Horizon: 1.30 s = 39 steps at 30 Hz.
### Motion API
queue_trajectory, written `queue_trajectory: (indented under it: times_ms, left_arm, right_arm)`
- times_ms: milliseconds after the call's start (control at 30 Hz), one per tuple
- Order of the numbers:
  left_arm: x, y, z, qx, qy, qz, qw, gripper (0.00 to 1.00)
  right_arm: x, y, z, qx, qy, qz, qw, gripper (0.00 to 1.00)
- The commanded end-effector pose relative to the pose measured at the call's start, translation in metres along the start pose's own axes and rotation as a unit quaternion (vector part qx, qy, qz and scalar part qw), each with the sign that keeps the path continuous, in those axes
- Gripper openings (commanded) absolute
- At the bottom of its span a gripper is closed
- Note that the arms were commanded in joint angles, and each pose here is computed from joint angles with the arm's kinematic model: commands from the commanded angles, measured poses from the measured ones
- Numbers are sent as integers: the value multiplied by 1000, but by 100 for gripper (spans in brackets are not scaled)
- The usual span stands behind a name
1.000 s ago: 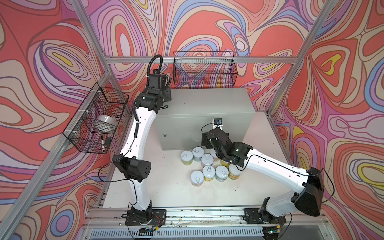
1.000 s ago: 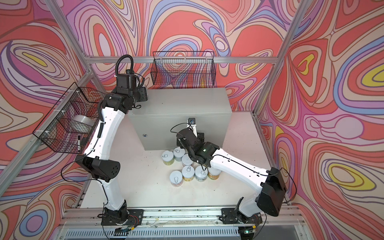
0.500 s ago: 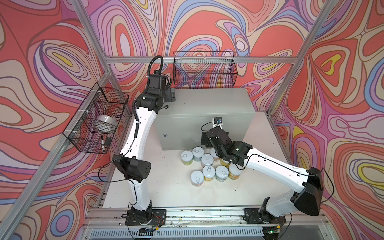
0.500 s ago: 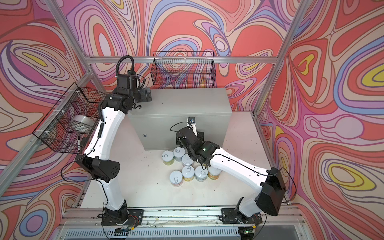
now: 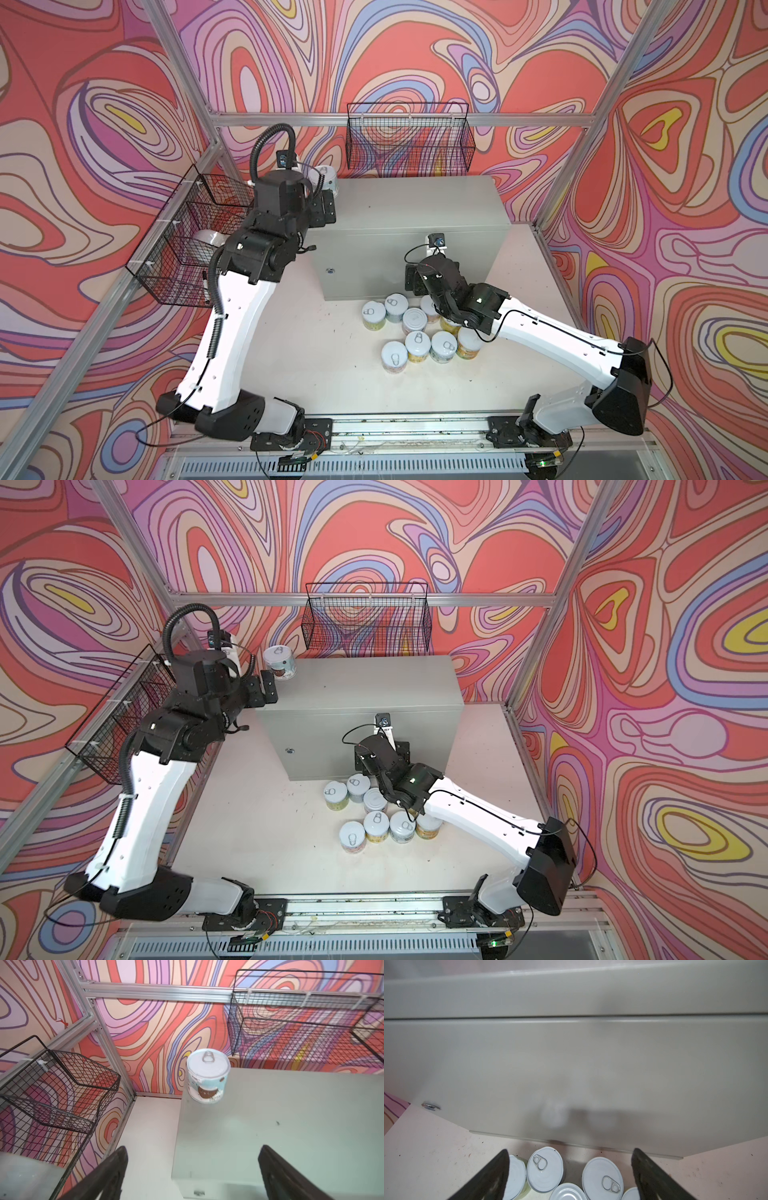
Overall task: Place and organize the canned foods onto the counter
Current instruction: 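Move the left gripper back down to the cans and grasp another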
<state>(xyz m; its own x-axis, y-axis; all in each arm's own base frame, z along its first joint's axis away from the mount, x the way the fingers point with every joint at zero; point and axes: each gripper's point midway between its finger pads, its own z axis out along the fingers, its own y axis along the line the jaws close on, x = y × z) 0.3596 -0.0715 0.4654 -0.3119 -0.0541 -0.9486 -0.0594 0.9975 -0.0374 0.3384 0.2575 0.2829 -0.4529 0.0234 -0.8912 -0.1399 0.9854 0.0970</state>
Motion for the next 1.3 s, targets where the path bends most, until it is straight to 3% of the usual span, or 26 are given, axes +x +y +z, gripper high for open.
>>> queue_trajectory:
  times_ms: [0, 133, 233, 400, 533, 800, 1267]
  left_arm:
    - [59, -25, -5, 43, 47, 41, 997, 100]
    - [118, -70, -28, 141, 44, 89, 985, 100]
    - [151, -81, -36, 167, 28, 80, 982, 100]
    - [208, -73, -27, 161, 66, 10, 985, 100]
    - [245, -85, -19, 195, 87, 20, 977, 100]
    - [308, -98, 0, 237, 65, -7, 969, 100]
    - [356, -111, 37, 226, 69, 20, 971, 100]
  right_arm:
    - [4, -11, -9, 4, 4, -7, 1000, 94]
    - [14, -19, -14, 8, 17, 0, 1000, 94]
    - [23, -23, -14, 11, 27, 4, 1000, 94]
    - [39, -28, -12, 14, 42, 20, 999, 94]
    - [49, -30, -13, 12, 52, 27, 998, 93]
    - [76, -28, -13, -14, 83, 41, 996, 94]
    - [102, -18, 1, -31, 104, 60, 992, 94]
